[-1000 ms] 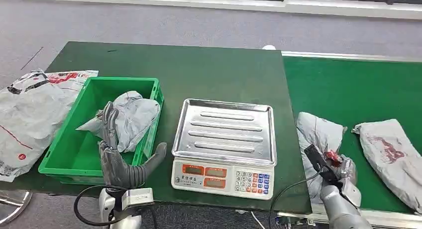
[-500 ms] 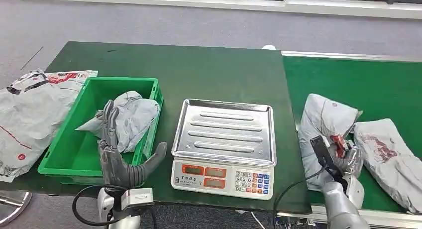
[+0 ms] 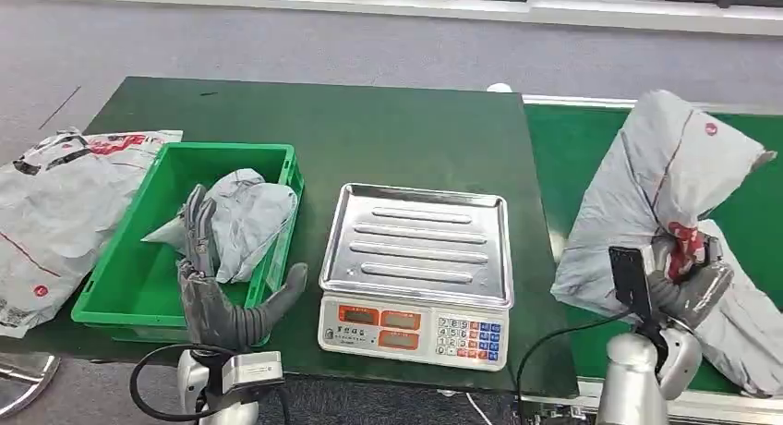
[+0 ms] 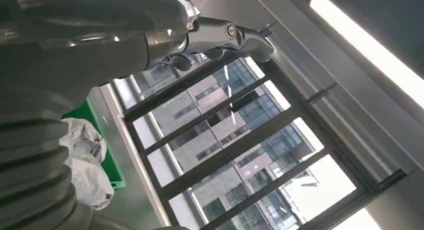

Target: Moved the parcel from conveyor to table for the left to box.

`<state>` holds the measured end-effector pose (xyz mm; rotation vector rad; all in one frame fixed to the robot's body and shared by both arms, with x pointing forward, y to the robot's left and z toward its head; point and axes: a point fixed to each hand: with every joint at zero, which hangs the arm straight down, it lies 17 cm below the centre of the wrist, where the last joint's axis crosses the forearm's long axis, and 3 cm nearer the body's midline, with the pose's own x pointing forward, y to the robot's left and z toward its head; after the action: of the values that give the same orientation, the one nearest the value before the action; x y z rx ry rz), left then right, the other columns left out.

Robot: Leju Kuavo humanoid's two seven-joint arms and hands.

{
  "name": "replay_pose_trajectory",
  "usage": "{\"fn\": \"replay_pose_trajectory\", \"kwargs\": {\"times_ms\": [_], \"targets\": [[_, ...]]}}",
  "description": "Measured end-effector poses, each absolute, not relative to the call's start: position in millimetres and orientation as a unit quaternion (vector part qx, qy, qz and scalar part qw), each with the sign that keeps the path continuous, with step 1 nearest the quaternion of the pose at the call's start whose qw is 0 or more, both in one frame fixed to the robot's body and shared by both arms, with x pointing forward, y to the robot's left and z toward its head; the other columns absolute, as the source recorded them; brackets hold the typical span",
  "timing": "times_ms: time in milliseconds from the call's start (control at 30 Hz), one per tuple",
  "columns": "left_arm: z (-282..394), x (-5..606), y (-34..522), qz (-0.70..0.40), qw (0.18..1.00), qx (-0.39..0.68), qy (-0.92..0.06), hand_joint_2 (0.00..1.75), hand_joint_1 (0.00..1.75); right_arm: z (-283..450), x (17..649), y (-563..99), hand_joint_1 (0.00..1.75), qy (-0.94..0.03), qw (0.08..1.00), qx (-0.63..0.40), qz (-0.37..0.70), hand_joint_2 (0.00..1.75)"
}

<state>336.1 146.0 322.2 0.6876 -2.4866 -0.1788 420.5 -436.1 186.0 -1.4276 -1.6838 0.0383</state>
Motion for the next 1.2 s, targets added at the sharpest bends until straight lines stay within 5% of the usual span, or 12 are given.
{"fn": "replay_pose_trajectory", "kwargs": {"times_ms": [700,1200], "targets": [[316.3,337.5,142.4,-0.069,0.275,0.249,-0.926,1.75,0.0,231.6,372.3,-445.8,1.75,-0.768,0.382,-0.49,-0.156,1.75],[301.4,344.4,135.3,-0.08,0.292,0.237,-0.923,1.75,0.0,192.1,484.9,-232.3,1.75,-0.857,0.498,-0.129,0.018,1.75]]}}
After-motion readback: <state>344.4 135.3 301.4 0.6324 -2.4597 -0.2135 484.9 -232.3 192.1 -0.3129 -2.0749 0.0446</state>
